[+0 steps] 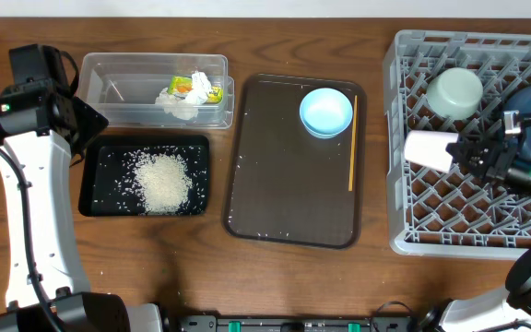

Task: Sort waste into correct bins and load items into the dishwasher rack
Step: 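Lift the pink cup and place it upside down in the rack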

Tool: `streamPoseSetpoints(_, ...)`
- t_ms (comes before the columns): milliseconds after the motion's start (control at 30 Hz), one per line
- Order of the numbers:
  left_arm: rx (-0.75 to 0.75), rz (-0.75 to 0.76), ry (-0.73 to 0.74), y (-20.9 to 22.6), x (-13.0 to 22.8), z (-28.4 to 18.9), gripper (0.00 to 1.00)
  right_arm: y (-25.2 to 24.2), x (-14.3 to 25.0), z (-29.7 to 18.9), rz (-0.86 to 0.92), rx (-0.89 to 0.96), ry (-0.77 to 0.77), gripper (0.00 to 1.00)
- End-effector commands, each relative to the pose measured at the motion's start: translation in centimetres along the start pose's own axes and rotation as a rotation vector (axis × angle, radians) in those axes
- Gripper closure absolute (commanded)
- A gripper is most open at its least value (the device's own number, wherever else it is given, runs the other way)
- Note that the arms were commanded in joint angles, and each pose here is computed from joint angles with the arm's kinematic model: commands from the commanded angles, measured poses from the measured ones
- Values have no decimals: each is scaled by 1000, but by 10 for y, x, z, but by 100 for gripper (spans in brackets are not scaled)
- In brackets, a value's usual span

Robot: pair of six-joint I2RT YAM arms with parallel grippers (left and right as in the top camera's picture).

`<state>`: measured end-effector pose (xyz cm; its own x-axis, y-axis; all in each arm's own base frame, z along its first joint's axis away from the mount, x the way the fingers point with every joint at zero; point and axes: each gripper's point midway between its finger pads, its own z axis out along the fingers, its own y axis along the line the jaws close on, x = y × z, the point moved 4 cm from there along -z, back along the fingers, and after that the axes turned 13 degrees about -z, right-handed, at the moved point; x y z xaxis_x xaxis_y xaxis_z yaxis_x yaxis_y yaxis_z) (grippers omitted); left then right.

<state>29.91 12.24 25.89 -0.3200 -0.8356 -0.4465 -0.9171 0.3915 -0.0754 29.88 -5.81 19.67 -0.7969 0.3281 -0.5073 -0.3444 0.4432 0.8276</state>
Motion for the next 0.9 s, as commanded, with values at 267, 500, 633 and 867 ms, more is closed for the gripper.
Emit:
streamPoseSetpoints(267, -6, -12, -4, 1, -2, 0, 6, -30, -11, 0, 106, 72, -50, 99)
streamPoseSetpoints(500, -6, -12, -4, 1, -2, 0, 6, -32, -8, 1, 113, 87, -36, 99)
streamPoseSetpoints(633, -6, -12, -4, 1, -2, 0, 6, -40, 0, 1, 126, 141, 2, 99)
streamPoseSetpoints(867, -6, -12, -4, 1, -2, 0, 6, -44, 3, 1, 139, 165, 17, 99)
